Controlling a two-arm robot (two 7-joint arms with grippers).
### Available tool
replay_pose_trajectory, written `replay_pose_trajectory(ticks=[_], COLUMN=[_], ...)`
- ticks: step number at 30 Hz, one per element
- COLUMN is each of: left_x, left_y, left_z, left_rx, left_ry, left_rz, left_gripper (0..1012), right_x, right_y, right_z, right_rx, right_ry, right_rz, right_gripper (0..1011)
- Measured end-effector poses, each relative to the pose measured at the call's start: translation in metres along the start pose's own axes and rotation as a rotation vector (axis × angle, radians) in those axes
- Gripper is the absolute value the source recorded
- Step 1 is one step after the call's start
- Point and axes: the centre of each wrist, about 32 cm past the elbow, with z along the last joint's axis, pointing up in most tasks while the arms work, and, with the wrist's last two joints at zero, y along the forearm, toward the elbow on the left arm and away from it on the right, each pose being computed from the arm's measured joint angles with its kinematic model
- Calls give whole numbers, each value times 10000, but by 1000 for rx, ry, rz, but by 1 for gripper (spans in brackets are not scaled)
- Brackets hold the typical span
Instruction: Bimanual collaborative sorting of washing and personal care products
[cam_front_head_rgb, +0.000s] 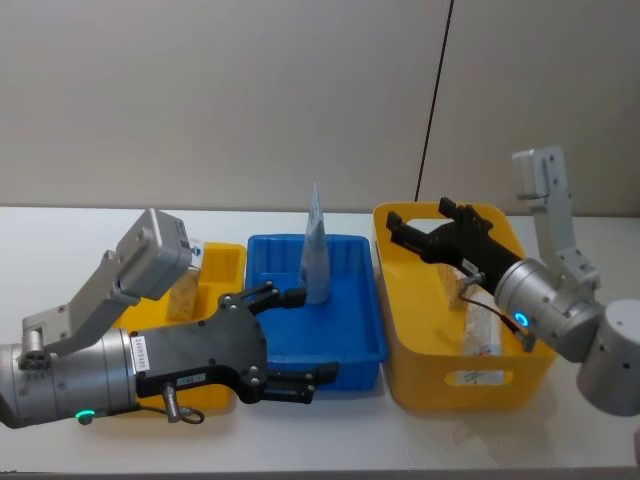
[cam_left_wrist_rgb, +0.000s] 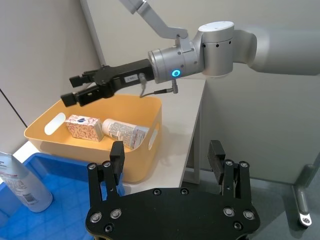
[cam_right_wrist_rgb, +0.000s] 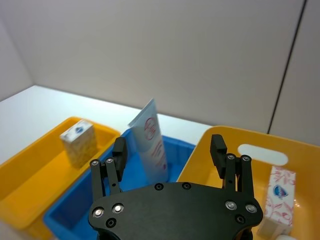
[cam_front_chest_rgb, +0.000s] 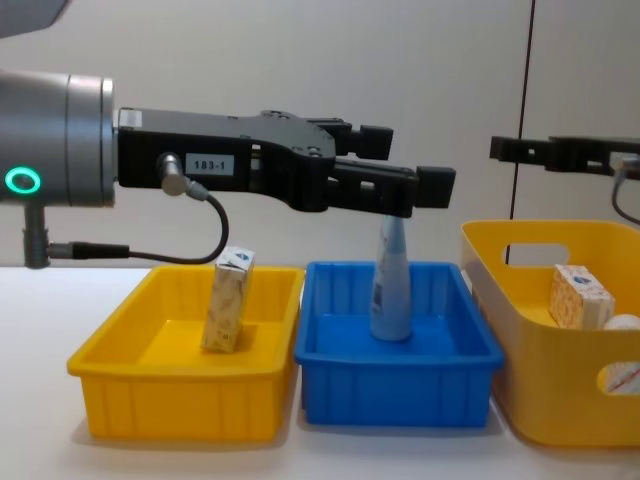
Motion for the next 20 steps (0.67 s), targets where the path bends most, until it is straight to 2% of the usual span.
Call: replay_pose_trajectory(ticks=[9, 20], left_x=[0, 0], left_y=[0, 0], left_z=[0, 0], left_rx=[0, 0], left_ry=[0, 0], left_rz=[0, 0], left_gripper=[1001, 1001], right_x=[115, 81], right_y=[-155, -263], right_z=[-43, -95], right_rx=[-48, -79], right_ry=[1, -6], right_rz=[121, 151], right_gripper=[1003, 1003])
